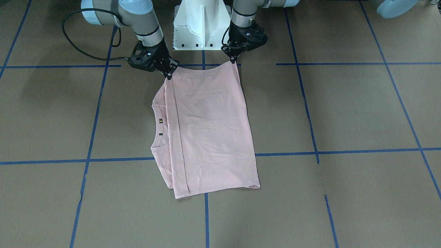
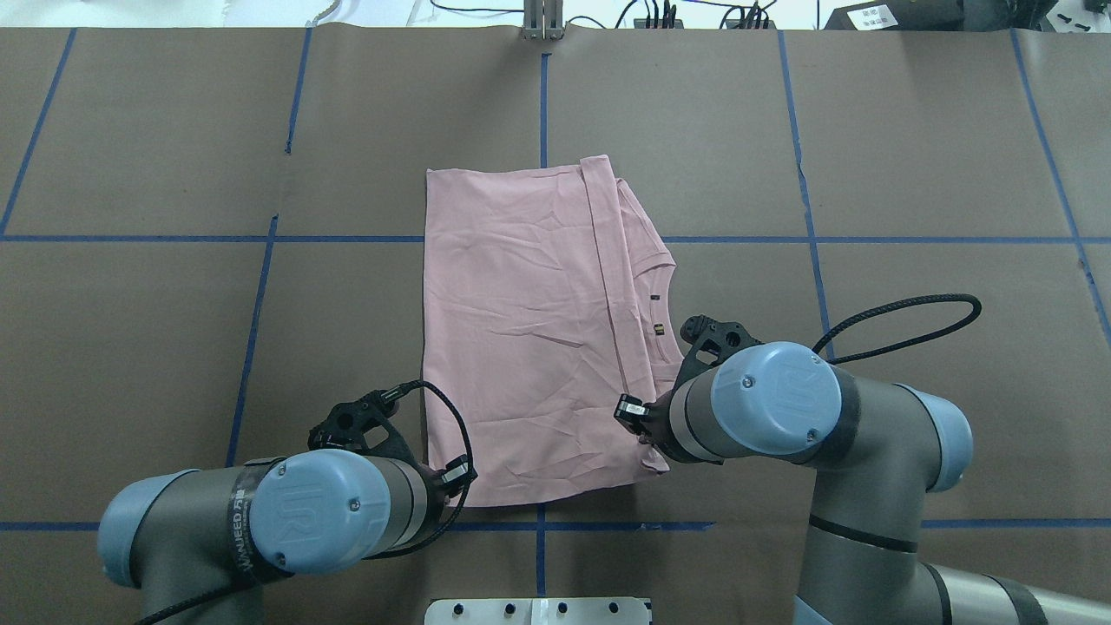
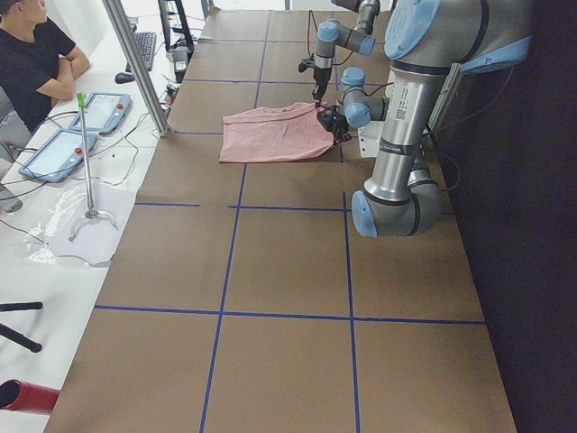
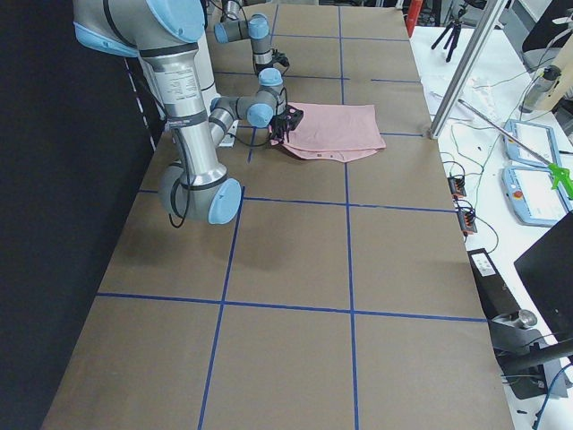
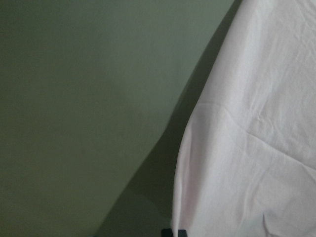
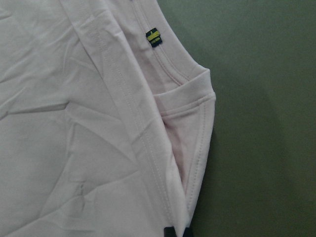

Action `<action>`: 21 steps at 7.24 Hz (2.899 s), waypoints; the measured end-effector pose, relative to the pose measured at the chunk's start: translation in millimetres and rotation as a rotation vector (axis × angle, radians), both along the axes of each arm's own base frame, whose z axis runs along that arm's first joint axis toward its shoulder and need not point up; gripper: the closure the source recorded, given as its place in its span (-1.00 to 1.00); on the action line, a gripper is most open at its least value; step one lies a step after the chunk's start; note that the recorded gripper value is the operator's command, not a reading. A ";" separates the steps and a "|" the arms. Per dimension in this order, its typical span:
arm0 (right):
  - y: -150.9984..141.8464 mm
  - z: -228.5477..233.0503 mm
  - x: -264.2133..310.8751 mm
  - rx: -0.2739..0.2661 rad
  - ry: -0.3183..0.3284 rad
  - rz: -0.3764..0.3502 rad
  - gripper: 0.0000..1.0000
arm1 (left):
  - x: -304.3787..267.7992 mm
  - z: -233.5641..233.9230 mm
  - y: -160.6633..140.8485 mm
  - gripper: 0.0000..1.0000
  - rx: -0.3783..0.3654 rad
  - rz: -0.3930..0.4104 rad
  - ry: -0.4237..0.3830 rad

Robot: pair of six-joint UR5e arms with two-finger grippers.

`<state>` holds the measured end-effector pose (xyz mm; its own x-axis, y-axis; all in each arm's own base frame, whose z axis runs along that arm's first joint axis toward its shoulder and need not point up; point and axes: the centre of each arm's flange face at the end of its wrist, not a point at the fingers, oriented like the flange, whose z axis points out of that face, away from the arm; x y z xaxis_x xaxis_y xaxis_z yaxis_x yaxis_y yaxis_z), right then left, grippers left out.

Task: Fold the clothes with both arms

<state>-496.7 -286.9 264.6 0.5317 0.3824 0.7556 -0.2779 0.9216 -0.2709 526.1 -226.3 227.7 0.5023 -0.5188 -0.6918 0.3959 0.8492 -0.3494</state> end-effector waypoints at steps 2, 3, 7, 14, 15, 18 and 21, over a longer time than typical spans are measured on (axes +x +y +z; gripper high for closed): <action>20.8 -11.3 5.8 0.006 -0.031 -0.037 1.00 | -28.5 -17.8 12.5 1.00 0.000 0.016 0.003; 18.8 -13.9 5.8 0.013 -0.036 -0.036 1.00 | -35.3 -24.4 15.0 1.00 0.006 0.022 0.012; -50.4 -8.5 29.4 0.074 -0.013 0.052 1.00 | -58.8 -29.4 -50.7 1.00 0.135 -0.018 0.016; -202.1 -29.3 -3.7 0.094 0.019 0.183 1.00 | -39.5 -2.9 -196.8 1.00 0.213 -0.203 0.066; -261.7 -27.7 -21.8 0.098 0.033 0.210 0.94 | -32.1 4.1 -251.0 -0.87 0.235 -0.256 0.064; -377.4 8.0 -6.6 0.142 0.057 0.282 -1.00 | -71.4 64.7 -390.0 -1.00 0.357 -0.320 -0.034; -410.4 6.5 26.5 0.172 0.072 0.307 -1.00 | -83.5 76.0 -407.3 -1.00 0.377 -0.304 -0.036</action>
